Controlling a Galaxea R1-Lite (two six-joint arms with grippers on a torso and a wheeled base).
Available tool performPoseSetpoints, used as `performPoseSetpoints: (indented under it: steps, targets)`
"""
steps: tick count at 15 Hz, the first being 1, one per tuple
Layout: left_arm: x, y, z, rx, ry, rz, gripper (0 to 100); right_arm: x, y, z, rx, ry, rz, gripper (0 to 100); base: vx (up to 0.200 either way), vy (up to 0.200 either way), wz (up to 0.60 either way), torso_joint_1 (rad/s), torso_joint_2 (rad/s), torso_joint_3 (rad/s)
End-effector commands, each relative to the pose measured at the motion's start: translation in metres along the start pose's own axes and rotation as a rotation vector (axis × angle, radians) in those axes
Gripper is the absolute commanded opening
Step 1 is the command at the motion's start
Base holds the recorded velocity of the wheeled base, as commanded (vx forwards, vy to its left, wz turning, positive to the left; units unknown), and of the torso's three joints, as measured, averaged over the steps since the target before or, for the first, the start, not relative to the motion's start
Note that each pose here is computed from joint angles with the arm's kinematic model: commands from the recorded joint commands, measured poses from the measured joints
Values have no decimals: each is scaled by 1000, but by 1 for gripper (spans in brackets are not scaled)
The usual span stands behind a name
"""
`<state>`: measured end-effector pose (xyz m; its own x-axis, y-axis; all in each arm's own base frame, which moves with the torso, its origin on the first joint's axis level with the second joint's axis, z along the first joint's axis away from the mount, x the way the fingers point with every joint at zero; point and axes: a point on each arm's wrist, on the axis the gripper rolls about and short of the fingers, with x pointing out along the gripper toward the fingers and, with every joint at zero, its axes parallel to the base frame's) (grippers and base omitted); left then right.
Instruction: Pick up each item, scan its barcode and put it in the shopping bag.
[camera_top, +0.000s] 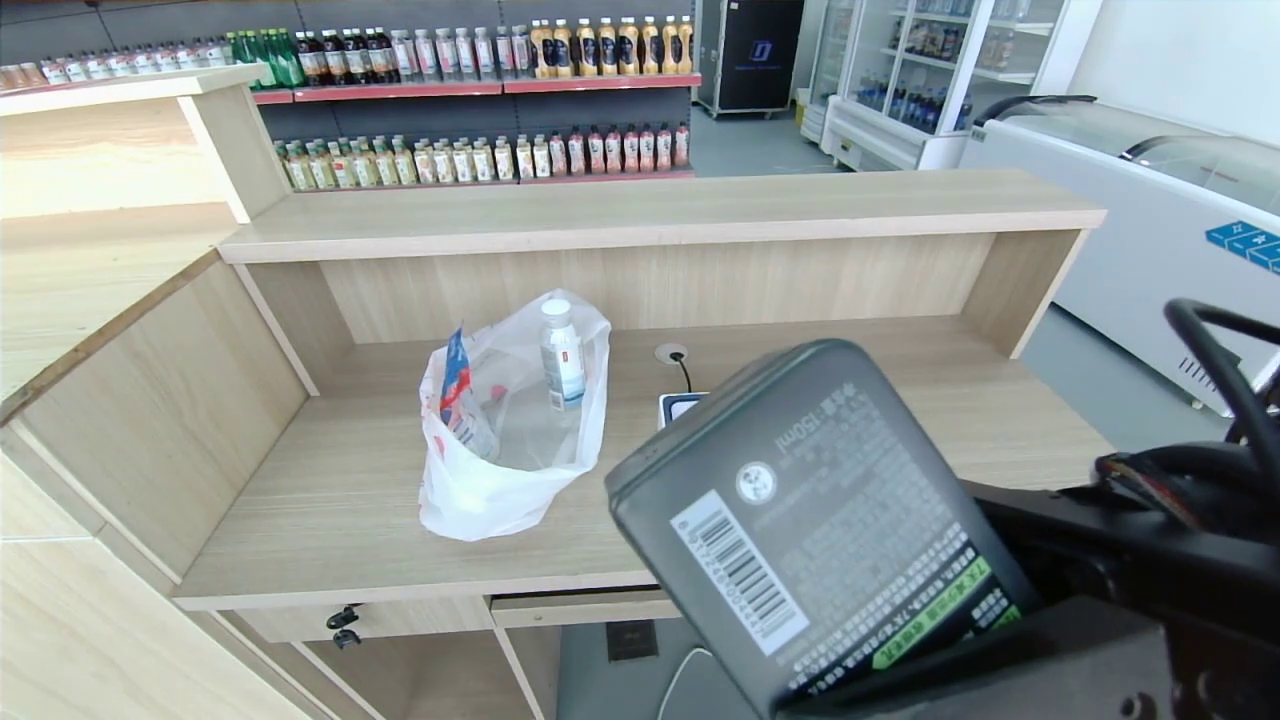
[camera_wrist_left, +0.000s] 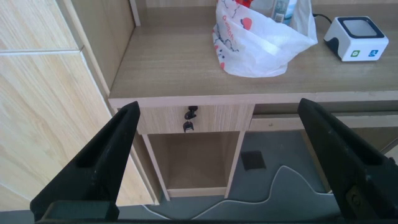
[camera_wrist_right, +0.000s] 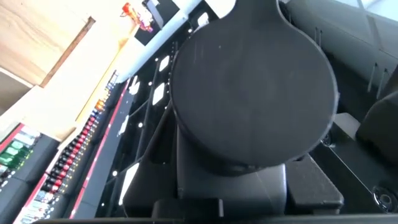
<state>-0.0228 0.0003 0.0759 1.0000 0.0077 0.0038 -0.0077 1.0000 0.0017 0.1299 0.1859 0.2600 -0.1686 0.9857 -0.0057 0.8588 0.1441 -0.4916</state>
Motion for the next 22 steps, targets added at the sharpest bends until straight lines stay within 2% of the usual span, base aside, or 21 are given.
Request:
performPoseSetpoints:
  steps: [1,10,11,12,13,14,15,16,17,19,21,22]
  targets:
    - [0,0,0,0,-1,0,100,-4,-4,-1,-12,10,-3,0,0,0,0,0,0,0]
    - [0,0,0,0,-1,0,100,-4,-6,-2,-12,13,-5,0,0,0,0,0,0,0]
    - [0,0,0,0,-1,0,100,-8,-8,-16,27,58,6,0,0,0,0,0,0,0]
    - [0,0,0,0,-1,0,100,-21,-6,-47,125,193,85,0,0,0,0,0,0,0]
    - [0,0,0,0,-1,0,100,-35,-5,-66,188,310,158,0,0,0,0,0,0,0]
    - [0,0,0,0,-1,0,100,-87,-15,-98,388,717,329,0,0,0,0,0,0,0]
    - [0,0,0,0,-1,0,100,-115,-23,-96,583,1010,369,0,0,0,0,0,0,0]
    - [0,0,0,0,-1,0,100,-141,-23,-81,824,1326,363,0,0,0,0,0,0,0]
    - [0,0,0,0,-1,0,100,-159,-26,-69,999,1551,288,0,0,0,0,0,0,0]
    - [0,0,0,0,-1,0,100,-192,-23,-49,1274,1865,240,0,0,0,0,0,0,0]
    - [0,0,0,0,-1,0,100,-216,-24,-37,1444,2141,152,0,0,0,0,0,0,0]
    - [0,0,0,0,-1,0,100,-228,-24,-27,1540,2310,56,0,0,0,0,0,0,0]
